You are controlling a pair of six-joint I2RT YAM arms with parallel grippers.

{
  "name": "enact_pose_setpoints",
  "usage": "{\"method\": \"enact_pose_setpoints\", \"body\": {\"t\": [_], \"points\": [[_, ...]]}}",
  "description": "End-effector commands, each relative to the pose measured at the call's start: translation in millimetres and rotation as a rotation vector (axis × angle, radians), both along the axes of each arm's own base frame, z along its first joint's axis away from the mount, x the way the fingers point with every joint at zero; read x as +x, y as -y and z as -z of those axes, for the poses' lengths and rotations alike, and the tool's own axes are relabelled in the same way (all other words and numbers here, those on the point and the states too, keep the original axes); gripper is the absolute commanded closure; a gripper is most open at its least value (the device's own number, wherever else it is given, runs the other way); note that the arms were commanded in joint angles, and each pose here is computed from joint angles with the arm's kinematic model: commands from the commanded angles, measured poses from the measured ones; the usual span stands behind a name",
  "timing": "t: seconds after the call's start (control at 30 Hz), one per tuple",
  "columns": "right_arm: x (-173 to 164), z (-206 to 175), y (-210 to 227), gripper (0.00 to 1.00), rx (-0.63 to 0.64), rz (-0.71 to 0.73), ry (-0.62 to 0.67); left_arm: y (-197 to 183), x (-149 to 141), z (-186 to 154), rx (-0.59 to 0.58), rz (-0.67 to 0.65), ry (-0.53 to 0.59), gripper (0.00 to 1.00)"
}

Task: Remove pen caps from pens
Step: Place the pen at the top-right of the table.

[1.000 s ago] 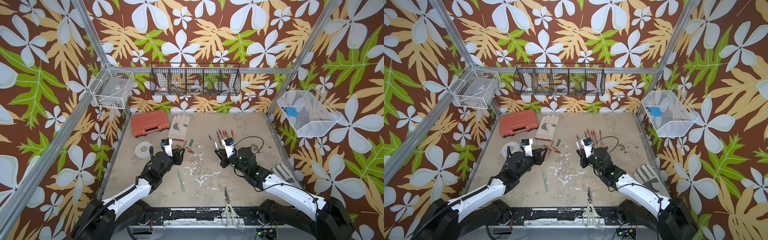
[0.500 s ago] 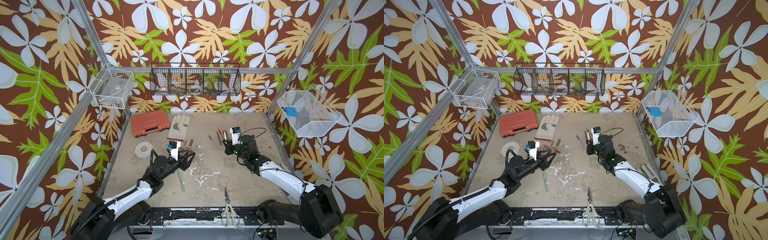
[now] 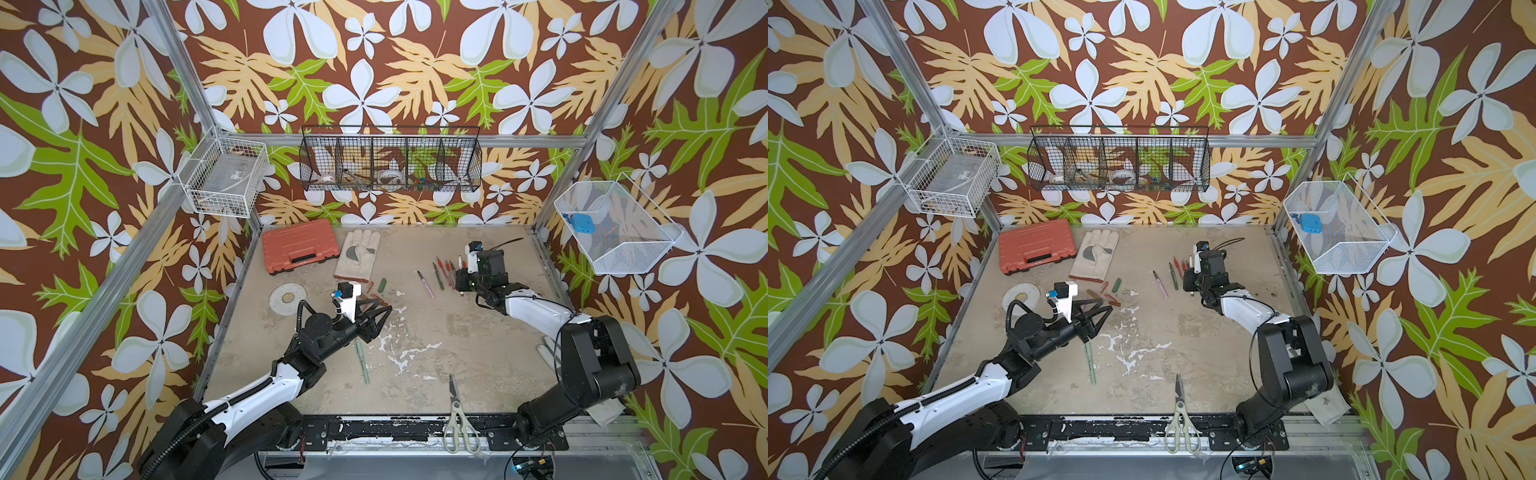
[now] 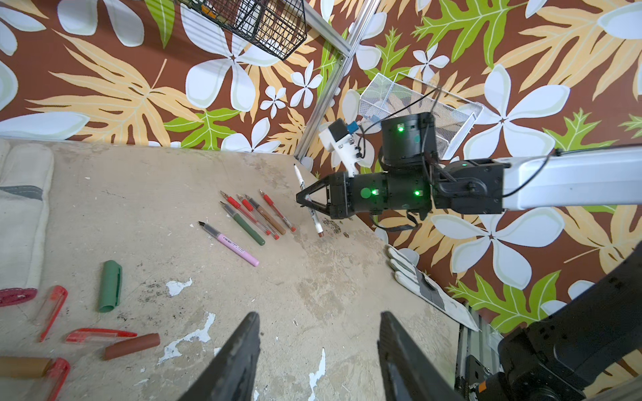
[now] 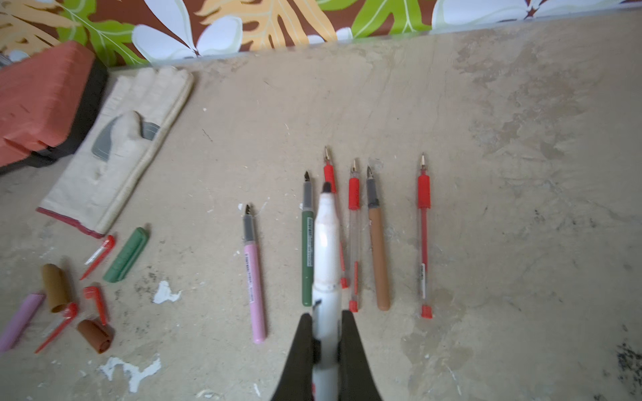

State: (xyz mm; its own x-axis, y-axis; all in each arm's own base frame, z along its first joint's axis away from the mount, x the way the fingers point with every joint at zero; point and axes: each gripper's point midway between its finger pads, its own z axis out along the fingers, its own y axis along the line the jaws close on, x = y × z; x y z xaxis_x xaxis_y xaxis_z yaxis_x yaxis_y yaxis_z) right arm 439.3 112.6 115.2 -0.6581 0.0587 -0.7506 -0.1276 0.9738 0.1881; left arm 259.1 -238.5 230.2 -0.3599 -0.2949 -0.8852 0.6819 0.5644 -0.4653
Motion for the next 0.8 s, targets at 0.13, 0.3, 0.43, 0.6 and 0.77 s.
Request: {"method": "enact_pose_setpoints", "body": {"t": [0.13,0.3,0.43,0.6,0.77], "points": [[15,26,21,1.0,-0.063,0.054,-0.066,1,-7,-15,-0.032,0.026,0.045,0.44],[29,39,57,1.0,-0.079,0.143,-0.114,1,-8,-17,-0.035,0.027,0.053,0.44],[35,63,70,1.0,-0.125,0.153,-0.191,1,-8,-17,-0.034,0.026,0.052,0.44],[42,79,85,1.0,-0.121,0.176,-0.228,2,-5,-11,-0.021,0.023,0.041,0.43],[44,86,89,0.97,-0.125,0.18,-0.253,4,-4,-8,-0.012,0.023,0.036,0.43]]}}
